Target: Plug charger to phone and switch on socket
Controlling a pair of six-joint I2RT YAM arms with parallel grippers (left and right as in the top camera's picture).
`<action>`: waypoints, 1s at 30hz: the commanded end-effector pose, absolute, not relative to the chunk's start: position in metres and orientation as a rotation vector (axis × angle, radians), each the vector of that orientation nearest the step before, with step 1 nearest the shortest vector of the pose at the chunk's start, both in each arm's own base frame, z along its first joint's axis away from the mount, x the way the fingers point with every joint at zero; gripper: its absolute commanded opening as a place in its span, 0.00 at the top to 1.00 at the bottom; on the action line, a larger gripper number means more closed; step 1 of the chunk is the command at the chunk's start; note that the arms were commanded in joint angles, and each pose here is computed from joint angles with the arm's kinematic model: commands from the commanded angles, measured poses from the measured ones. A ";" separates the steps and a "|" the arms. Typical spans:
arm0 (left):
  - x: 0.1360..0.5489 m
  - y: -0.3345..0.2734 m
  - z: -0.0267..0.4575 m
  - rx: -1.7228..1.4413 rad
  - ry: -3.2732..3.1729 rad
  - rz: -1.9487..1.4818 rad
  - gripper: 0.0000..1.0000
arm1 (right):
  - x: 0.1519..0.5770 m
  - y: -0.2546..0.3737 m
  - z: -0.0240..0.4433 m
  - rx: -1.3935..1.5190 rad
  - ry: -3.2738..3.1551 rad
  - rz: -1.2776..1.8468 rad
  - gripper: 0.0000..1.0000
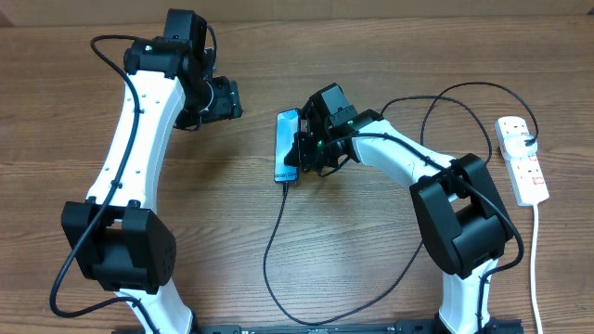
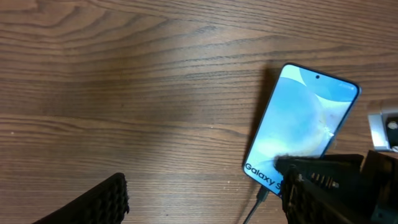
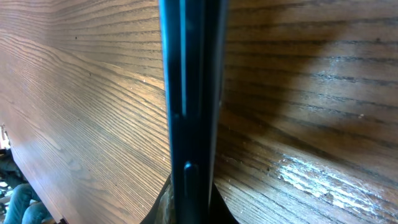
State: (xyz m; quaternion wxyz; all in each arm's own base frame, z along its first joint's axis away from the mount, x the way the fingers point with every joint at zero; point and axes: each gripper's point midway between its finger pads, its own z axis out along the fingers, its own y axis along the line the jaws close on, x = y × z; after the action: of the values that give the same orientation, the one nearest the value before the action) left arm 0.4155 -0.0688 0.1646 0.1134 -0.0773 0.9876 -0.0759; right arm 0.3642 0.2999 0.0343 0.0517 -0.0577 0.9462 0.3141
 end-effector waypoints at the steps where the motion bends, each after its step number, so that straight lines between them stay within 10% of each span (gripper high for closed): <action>1: 0.416 -0.062 0.172 -0.236 2.876 -0.186 0.08 | 0.370 0.304 0.030 -0.193 2.863 0.926 0.96; 30: 0.416 -0.062 0.172 -0.236 2.875 -0.186 0.00 | 0.365 0.324 0.030 -0.291 2.819 1.119 0.96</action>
State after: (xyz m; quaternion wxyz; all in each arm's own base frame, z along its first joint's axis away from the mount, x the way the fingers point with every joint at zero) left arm 0.4152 -0.0664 0.1642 0.1136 -0.0781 0.9881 -0.0688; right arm 0.3634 0.3167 0.0325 0.0451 -0.0770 0.9300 0.3566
